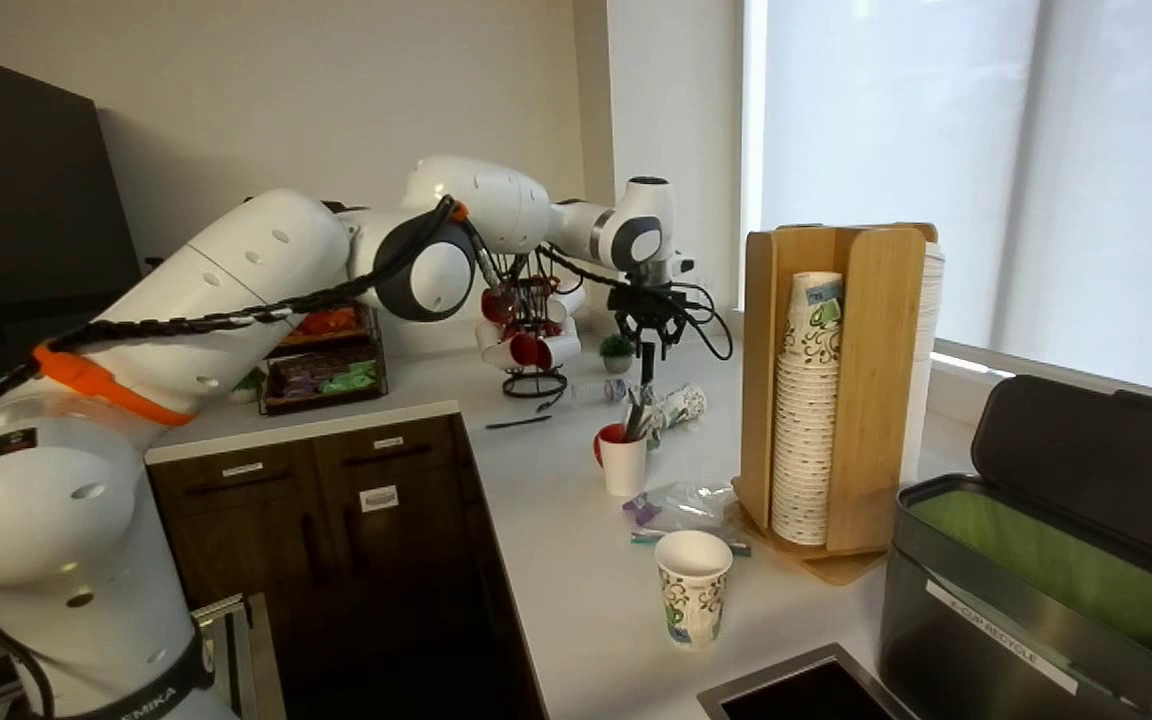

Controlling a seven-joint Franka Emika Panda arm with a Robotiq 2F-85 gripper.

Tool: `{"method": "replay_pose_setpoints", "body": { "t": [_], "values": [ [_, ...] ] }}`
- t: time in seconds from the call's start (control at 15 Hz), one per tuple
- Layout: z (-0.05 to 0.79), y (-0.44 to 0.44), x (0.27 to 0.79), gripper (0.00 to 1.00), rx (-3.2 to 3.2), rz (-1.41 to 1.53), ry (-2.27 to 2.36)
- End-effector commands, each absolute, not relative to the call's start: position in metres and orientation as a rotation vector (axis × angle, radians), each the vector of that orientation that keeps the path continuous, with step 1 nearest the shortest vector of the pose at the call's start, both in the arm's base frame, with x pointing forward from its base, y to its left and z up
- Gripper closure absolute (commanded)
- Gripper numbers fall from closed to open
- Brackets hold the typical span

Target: Use the tongs in the coffee cup to lift the cup and put it inside the cup on the right.

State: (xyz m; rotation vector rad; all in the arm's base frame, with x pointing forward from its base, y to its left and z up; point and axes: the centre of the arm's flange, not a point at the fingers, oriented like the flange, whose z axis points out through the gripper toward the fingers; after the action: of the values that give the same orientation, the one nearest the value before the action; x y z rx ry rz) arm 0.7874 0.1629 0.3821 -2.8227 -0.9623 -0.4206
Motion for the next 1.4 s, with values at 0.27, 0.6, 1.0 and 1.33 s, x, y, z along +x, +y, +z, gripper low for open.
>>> {"method": "replay_pose_setpoints", "body": {
  "t": [0.27,0.6,1.0,1.33],
  "values": [
    [0.404,0.188,0.791,0.94,-2.854,-0.388,-0.962],
    [0.421,0.195,0.781,0.93,-2.905,-0.356,-0.957],
    [0.434,0.192,0.772,0.93,-2.915,-0.366,-0.956],
    [0.459,0.193,0.757,0.93,-2.912,-0.449,-0.972]
  ]
}}
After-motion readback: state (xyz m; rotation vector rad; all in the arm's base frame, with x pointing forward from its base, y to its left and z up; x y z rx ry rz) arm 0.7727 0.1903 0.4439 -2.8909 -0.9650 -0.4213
